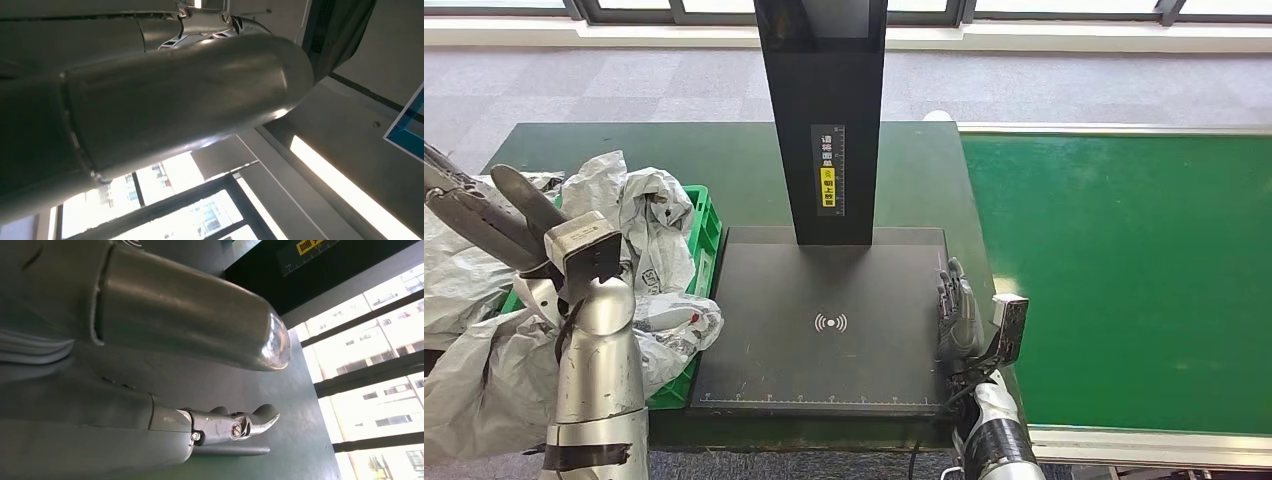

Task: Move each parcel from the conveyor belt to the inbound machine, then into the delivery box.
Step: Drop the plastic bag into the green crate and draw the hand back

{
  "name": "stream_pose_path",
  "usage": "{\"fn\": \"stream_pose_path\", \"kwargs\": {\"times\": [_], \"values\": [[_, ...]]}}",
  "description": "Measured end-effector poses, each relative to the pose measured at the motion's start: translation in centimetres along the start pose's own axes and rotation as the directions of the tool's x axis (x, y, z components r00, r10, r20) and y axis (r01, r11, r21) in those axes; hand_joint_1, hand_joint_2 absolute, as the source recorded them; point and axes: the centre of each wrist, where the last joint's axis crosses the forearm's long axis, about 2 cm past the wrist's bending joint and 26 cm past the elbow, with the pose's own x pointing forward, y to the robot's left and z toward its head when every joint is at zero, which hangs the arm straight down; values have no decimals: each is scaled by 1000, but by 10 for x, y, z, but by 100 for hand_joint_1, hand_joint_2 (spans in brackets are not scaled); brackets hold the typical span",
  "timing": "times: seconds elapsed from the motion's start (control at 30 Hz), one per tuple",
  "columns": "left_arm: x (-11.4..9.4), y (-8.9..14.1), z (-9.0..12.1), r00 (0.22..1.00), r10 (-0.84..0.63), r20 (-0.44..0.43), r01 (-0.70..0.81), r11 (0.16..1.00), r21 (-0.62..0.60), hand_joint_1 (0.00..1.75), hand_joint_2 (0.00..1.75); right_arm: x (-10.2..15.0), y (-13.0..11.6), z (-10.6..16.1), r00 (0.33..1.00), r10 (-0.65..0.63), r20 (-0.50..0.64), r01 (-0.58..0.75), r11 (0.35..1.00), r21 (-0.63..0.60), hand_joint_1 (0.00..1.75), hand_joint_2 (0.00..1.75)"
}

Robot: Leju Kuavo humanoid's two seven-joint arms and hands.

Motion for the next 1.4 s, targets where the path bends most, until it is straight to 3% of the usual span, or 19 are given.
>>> {"fn": "stream_pose_path", "kwargs": {"times": [0.17, 0.3, 0.8, 0.9, 1.0, 1.13, 1.4], "values": [[1, -9, -4, 985, 169, -26, -170, 985, -41, 0, 0, 0, 0, 0, 1000, -9, 1, 9, 1000, -1, 0, 0], [-4, -9, -2, 972, 232, -48, -235, 969, -71, 0, 175, 0, -2, 1, 1000, -13, 2, 13, 1000, -2, 0, 0], [-4, -7, 7, 878, 462, -123, -477, 866, -148, 0, 175, -1, -6, 5, 1000, -14, -2, 14, 1000, -6, 0, 0], [4, -6, 9, 795, 588, -150, -606, 771, -194, 0, 175, -1, -6, 5, 1000, -17, -2, 17, 1000, -7, 0, 0], [18, -8, 15, 673, 717, -184, -735, 620, -274, 0, 175, -1, -7, 5, 1000, -20, -1, 20, 1000, -6, 0, 0], [34, -11, 25, 548, 804, -230, -817, 455, -355, 0, 175, -1, -8, 5, 1000, -19, -1, 19, 1000, -5, 0, 0], [50, -18, 37, 440, 850, -290, -865, 314, -393, 0, 175, -1, -8, 5, 1000, -18, -2, 18, 1000, -6, 0, 0]]}}
